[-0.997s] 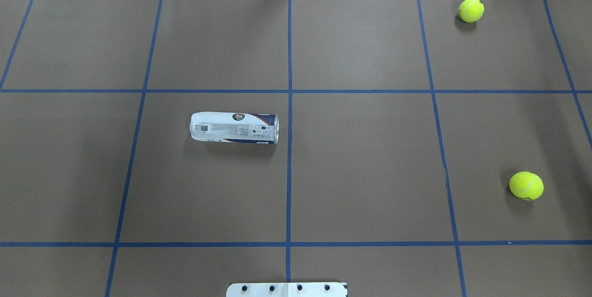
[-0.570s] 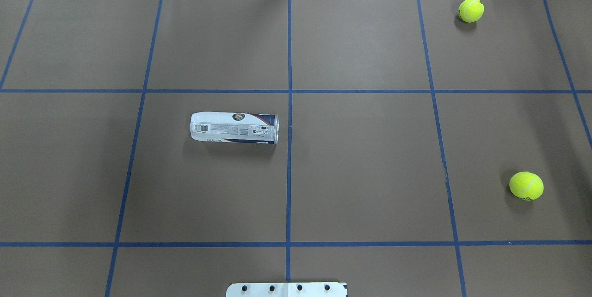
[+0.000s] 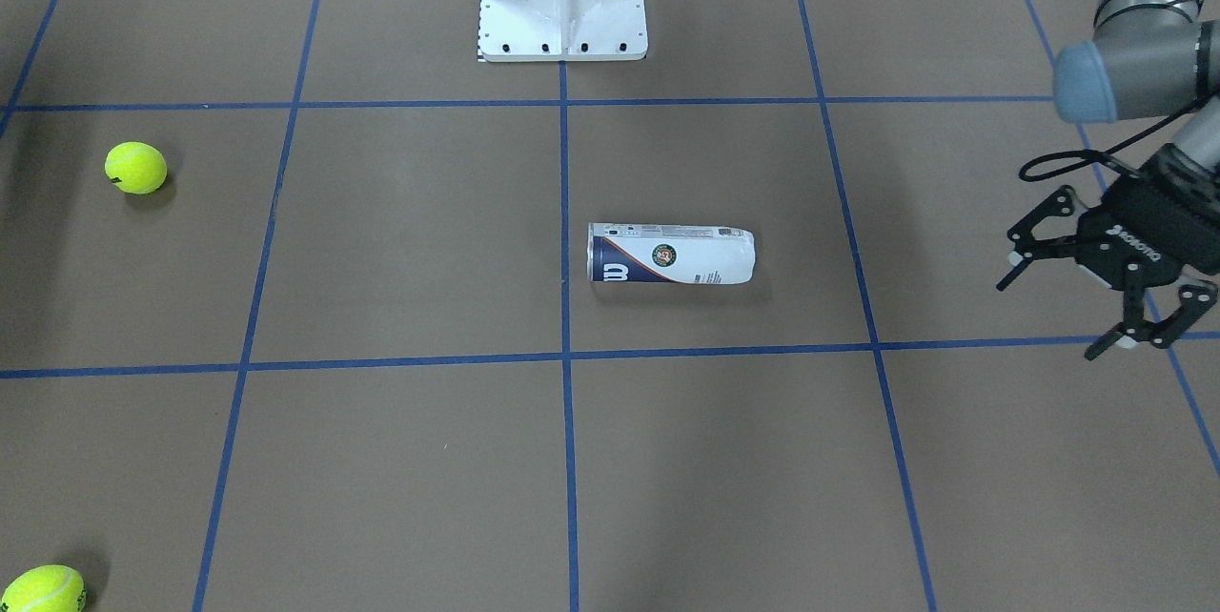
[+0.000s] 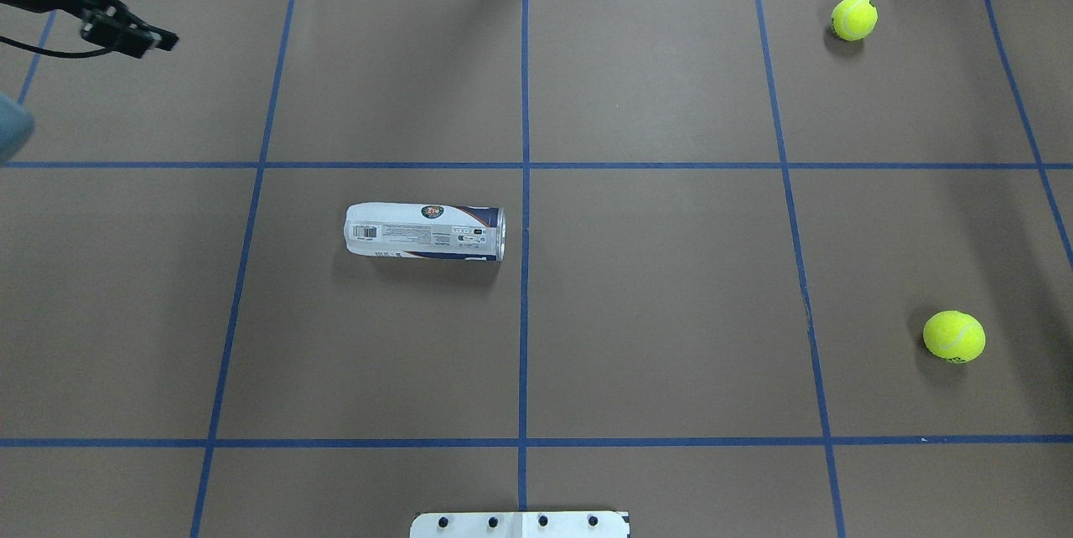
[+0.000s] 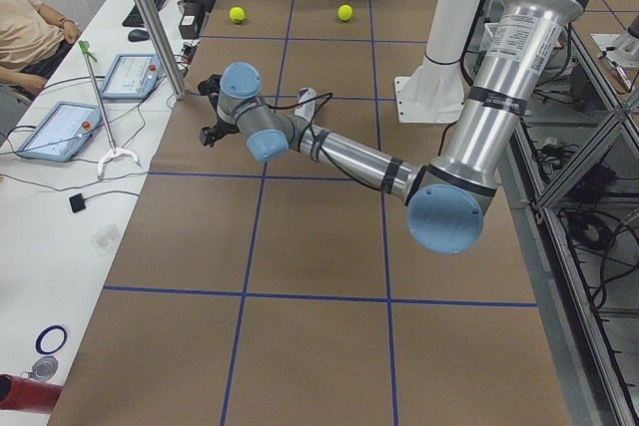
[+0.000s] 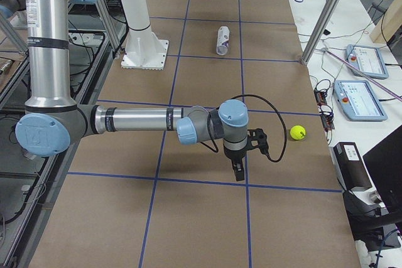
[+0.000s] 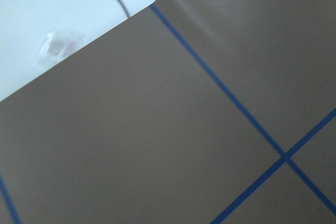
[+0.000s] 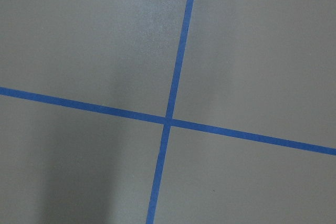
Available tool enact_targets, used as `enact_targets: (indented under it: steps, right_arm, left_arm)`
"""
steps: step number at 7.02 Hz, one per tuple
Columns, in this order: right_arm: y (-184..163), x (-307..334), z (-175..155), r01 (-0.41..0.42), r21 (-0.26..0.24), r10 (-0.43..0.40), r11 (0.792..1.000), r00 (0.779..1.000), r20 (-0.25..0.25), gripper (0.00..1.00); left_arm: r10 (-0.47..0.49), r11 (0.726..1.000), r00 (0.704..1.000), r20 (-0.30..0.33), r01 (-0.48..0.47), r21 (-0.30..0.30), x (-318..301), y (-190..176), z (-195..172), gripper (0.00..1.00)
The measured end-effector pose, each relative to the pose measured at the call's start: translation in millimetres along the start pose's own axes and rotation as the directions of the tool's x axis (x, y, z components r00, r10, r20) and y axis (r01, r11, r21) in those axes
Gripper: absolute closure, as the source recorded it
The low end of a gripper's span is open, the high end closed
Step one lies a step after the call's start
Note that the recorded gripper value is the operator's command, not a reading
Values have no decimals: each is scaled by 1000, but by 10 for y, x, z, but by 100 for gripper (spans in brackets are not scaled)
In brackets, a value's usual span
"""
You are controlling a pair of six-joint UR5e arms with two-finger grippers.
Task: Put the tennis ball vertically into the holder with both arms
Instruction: 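Move the left gripper over the clear cup lying on its side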
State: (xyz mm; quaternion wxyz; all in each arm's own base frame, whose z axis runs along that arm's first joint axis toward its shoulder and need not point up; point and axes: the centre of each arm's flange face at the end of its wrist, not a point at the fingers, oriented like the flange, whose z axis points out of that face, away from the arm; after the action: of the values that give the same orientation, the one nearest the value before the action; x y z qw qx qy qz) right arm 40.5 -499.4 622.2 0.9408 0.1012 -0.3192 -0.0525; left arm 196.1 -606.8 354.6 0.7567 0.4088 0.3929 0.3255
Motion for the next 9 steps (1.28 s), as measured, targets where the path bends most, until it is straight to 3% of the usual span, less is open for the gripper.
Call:
enact_targets:
  steps: [3,5,7,9]
  right_arm:
    - [-7,-11,-15,1,3,-1,1000,1000,0,0]
    - [5,-9,-12,2,2,-2,1000,1000,0,0]
    - [14,-8,-12,1,2,-1,1000,1000,0,0]
    - [30,0,-1,-2,-1,2,1000,1000,0,0]
  left_arm:
    - [91,996,993,-77,-89,25,1157,-644,779,1]
    - [158,984,975,-156,-168,-53,1896,-989,1128,1]
    - [305,937,931,-199,-331,-114,2406,-1314,1288,1]
    - [465,858,866,-183,-492,-146,2806,-1540,1440,1]
